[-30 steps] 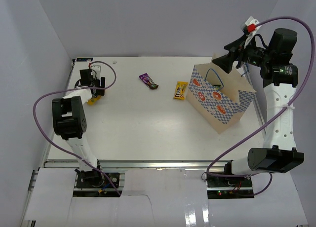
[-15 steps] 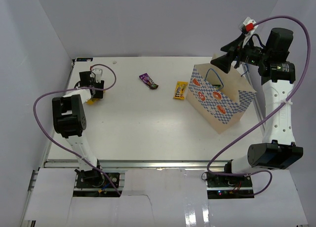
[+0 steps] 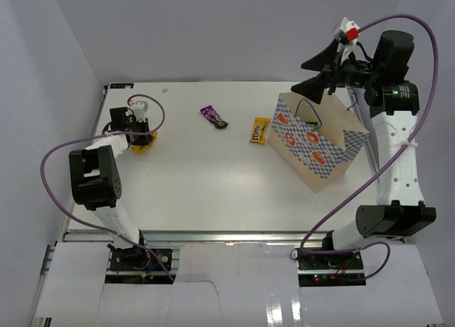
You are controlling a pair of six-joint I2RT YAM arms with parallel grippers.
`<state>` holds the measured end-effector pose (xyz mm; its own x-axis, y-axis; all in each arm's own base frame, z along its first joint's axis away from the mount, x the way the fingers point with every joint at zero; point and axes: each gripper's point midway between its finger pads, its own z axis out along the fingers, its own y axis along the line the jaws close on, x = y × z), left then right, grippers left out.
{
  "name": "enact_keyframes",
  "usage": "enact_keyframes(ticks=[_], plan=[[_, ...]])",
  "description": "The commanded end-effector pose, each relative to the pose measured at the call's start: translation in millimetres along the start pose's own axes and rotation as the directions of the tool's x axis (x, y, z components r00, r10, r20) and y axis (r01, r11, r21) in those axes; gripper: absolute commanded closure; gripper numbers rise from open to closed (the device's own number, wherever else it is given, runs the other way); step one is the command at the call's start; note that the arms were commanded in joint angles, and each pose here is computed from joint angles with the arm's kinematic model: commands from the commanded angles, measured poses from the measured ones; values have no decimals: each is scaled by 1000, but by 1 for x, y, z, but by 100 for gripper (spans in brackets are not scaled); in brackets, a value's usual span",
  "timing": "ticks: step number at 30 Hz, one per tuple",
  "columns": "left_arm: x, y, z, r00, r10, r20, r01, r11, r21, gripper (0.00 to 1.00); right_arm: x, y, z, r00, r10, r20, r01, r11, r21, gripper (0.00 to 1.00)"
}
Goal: Place the snacks into the paper bag
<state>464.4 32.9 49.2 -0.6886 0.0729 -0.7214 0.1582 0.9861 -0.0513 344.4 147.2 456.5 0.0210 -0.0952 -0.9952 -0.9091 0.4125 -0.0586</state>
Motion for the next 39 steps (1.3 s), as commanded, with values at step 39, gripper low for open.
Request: enact_keyframes(ticks=[39], plan=[[-65, -213, -252, 540, -841, -22, 455, 270, 849, 74, 143, 217, 265, 843, 460, -278, -504, 857, -108, 4]])
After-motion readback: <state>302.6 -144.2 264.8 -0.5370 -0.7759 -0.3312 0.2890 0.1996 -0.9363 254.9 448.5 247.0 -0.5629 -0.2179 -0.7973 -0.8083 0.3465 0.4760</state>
